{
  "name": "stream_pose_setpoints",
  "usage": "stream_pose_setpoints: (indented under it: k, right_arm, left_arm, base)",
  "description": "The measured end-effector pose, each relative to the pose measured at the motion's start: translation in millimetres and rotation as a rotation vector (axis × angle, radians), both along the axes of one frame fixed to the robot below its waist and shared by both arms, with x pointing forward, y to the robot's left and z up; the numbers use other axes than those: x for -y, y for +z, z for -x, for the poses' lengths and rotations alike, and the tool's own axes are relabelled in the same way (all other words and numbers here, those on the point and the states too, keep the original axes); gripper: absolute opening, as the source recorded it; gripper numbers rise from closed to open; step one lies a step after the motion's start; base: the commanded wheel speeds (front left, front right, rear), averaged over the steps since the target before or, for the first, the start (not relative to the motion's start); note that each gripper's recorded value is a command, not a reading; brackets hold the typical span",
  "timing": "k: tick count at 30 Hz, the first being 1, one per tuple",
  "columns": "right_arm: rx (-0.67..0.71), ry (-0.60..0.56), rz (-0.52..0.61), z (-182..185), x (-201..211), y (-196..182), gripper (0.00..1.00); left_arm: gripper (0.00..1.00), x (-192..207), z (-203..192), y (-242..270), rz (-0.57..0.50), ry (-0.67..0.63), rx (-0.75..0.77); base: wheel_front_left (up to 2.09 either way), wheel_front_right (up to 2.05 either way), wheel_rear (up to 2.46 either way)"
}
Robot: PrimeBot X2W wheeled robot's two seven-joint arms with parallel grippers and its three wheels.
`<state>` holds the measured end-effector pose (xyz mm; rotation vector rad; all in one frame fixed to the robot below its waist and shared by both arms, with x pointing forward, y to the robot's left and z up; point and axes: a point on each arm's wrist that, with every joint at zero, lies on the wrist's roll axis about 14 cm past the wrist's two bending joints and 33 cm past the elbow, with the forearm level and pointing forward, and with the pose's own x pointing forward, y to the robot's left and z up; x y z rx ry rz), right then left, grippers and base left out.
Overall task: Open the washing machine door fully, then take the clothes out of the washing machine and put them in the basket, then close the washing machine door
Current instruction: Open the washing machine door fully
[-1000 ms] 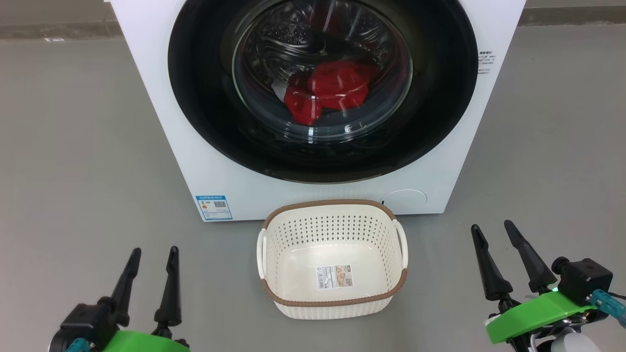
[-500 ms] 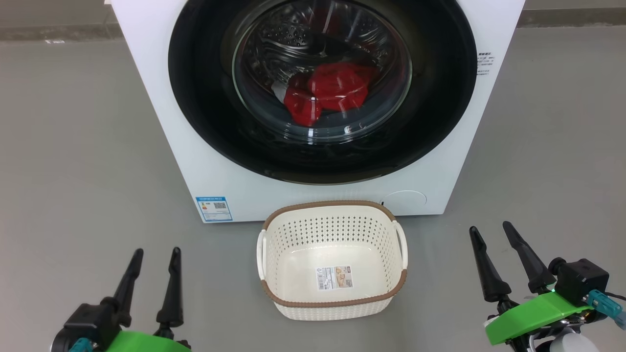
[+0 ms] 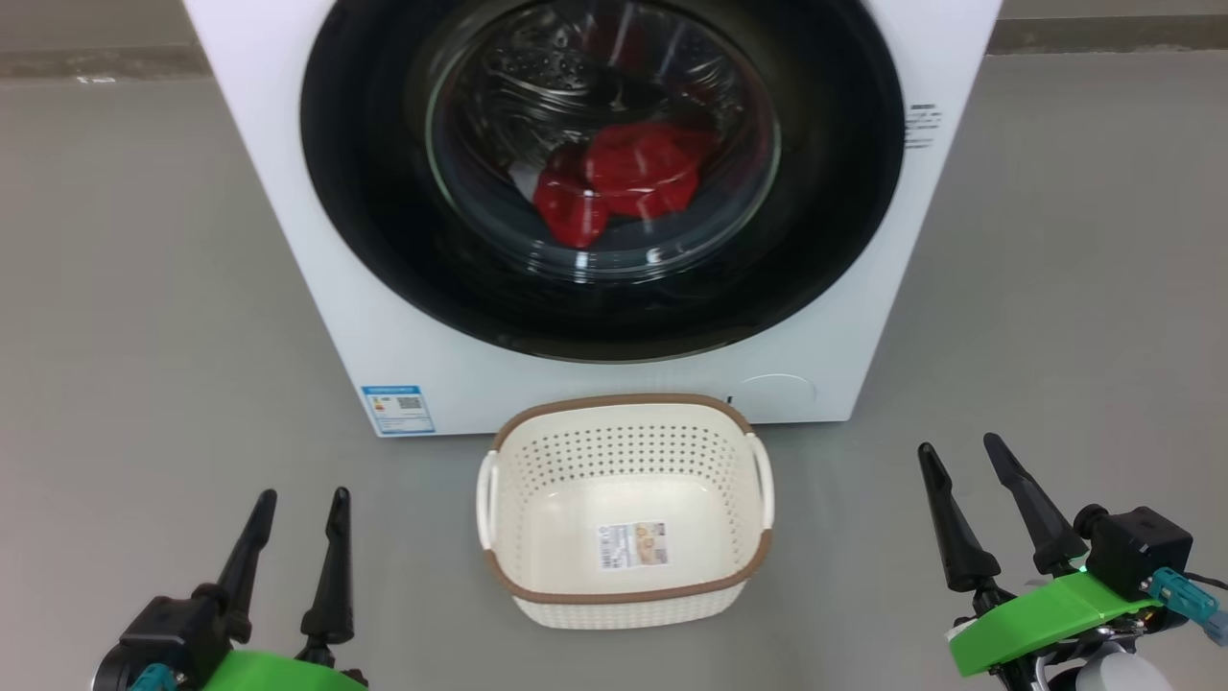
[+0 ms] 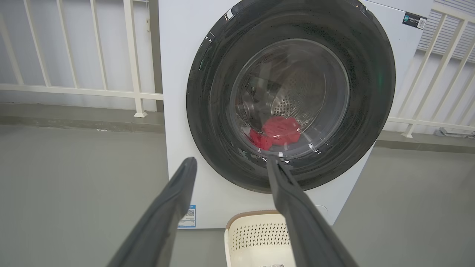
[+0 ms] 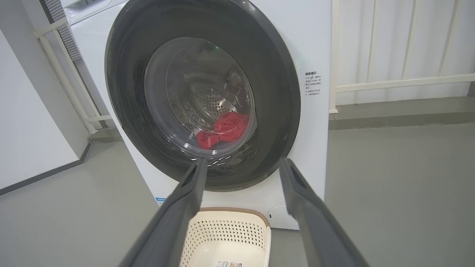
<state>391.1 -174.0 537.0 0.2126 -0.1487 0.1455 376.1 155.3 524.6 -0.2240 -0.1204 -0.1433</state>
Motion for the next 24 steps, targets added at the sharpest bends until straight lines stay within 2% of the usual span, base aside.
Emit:
stream_pose_setpoints:
  k: [13, 24]
  right_arm:
    - [0.001, -0.006, -0.001, 0.0, 2.2, 0.4, 1.0]
    - [0.001, -0.008, 0.0, 0.0, 2.7, 0.2, 1.0]
  left_arm:
    - [1.0, 2.5, -0.1, 1.7, 0.015, -0.007, 0.004]
    - [1.0, 2.7, -0.1, 1.5, 0.014, -0.008, 0.003]
  base:
    - [1.12, 1.12, -2.24]
    - [0.37, 0.37, -0.74]
